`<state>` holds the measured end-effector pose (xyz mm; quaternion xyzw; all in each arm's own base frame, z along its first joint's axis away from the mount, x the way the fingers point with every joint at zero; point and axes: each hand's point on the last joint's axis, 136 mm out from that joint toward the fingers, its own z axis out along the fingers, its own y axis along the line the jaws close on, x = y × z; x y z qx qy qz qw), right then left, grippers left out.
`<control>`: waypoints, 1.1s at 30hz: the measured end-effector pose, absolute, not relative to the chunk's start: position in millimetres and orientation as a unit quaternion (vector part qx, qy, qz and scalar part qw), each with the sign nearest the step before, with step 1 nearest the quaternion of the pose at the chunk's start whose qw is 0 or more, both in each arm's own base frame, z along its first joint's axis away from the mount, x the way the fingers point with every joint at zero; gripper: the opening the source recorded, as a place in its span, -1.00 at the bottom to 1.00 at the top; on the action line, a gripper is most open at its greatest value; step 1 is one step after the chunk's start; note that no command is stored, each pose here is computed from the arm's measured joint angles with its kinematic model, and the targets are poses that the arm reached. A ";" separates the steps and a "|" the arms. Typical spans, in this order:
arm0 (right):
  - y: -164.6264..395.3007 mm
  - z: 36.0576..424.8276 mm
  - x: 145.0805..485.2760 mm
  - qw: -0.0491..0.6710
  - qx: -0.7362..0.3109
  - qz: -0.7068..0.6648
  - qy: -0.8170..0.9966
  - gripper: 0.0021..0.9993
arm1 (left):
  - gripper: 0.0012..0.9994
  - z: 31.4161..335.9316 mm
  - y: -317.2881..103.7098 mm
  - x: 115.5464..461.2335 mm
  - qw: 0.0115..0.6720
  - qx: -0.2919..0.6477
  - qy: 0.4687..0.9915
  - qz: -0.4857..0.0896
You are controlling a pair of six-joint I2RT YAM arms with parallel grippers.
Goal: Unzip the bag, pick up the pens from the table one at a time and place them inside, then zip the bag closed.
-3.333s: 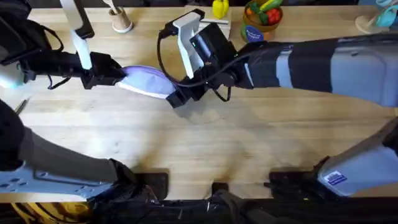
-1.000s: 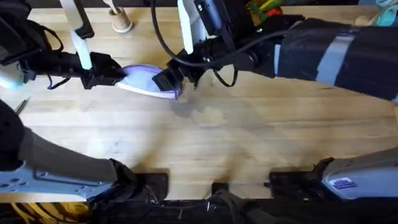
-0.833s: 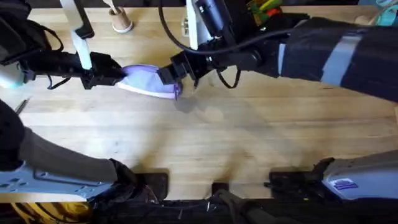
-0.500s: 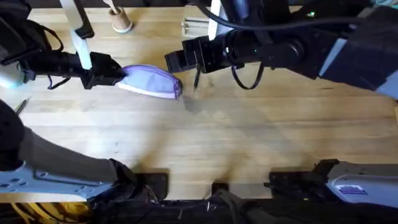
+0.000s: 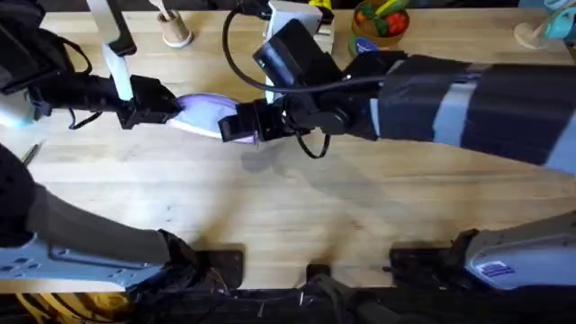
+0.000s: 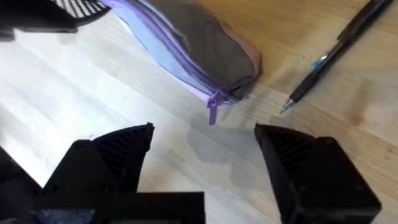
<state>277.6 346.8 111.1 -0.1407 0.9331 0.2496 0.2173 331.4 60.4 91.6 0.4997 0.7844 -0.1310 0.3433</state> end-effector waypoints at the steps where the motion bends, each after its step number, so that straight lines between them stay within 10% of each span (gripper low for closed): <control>1: 347.2 105.4 278.6 0.213 -0.135 0.248 0.935 0.99 | -0.92 91.5 60.5 331.3 0.343 0.500 0.784 -0.131; 33: 355.4 91.5 304.1 0.230 -0.096 0.266 0.931 -0.54 | -0.92 91.6 60.4 331.4 0.343 0.500 0.784 -0.131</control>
